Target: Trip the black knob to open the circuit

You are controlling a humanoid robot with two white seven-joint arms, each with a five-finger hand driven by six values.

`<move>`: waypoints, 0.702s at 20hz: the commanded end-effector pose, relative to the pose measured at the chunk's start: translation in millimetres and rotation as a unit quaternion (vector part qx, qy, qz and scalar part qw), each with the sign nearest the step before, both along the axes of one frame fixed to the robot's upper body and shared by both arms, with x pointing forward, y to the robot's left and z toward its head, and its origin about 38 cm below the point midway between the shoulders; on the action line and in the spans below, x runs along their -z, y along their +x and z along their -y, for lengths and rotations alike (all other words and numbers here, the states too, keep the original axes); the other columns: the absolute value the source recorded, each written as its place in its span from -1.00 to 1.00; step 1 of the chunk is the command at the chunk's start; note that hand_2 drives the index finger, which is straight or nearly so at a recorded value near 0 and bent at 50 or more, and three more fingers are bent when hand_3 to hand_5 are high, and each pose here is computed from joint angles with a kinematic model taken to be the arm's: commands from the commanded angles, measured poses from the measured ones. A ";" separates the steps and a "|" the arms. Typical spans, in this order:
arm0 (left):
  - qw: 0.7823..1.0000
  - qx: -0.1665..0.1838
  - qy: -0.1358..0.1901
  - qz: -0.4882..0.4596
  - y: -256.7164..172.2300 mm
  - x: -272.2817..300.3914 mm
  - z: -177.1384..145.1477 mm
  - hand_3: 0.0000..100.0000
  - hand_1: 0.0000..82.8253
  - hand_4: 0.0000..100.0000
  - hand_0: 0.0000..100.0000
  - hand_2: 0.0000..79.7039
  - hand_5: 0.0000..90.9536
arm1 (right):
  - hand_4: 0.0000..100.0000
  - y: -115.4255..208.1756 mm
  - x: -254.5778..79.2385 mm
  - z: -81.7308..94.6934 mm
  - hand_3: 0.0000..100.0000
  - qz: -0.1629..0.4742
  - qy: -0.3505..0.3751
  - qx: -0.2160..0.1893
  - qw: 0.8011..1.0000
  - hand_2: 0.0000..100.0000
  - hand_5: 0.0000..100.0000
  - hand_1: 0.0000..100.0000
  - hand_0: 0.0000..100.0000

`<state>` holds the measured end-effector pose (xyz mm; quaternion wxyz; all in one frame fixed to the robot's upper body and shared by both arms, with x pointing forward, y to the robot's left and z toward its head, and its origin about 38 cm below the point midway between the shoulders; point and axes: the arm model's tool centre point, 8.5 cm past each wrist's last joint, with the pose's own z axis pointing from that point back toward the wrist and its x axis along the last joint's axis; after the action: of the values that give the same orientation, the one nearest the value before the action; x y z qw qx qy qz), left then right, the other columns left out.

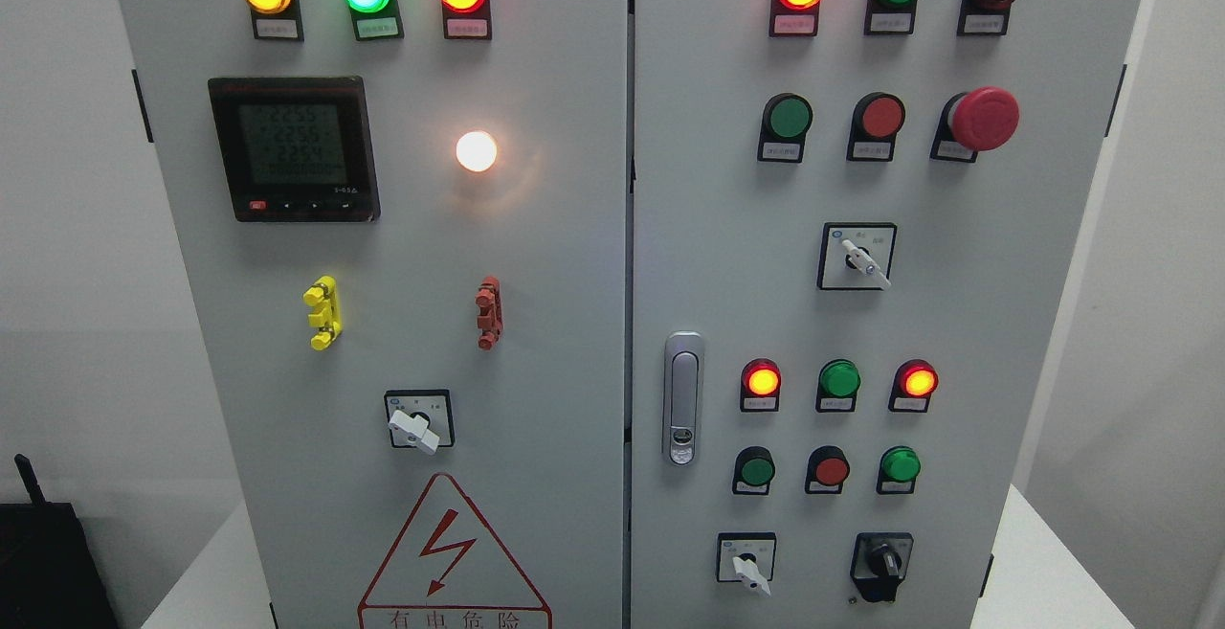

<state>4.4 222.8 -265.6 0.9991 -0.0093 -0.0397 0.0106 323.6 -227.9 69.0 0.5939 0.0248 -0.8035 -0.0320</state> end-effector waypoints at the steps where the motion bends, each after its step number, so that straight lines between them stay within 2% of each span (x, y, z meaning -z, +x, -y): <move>1: 1.000 -0.002 -0.001 0.003 2.8 0.0 0.9 -1.00 -0.06 -1.00 -0.76 -1.00 -1.00 | 0.77 5.7 -16.9 3.0 0.86 0.026 -0.001 0.004 1.000 -1.00 0.83 0.66 0.91; 14: 1.000 -0.002 -0.001 0.003 2.8 0.0 0.9 -1.00 -0.06 -1.00 -0.76 -1.00 -1.00 | 0.79 17.5 -35.8 5.1 0.88 0.036 -0.002 0.004 0.999 -1.00 0.83 0.68 0.96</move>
<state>4.4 222.8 -265.6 0.9991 -0.0093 -0.0397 0.0106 336.8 -230.4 88.8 0.5833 0.0242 -0.8113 -0.0306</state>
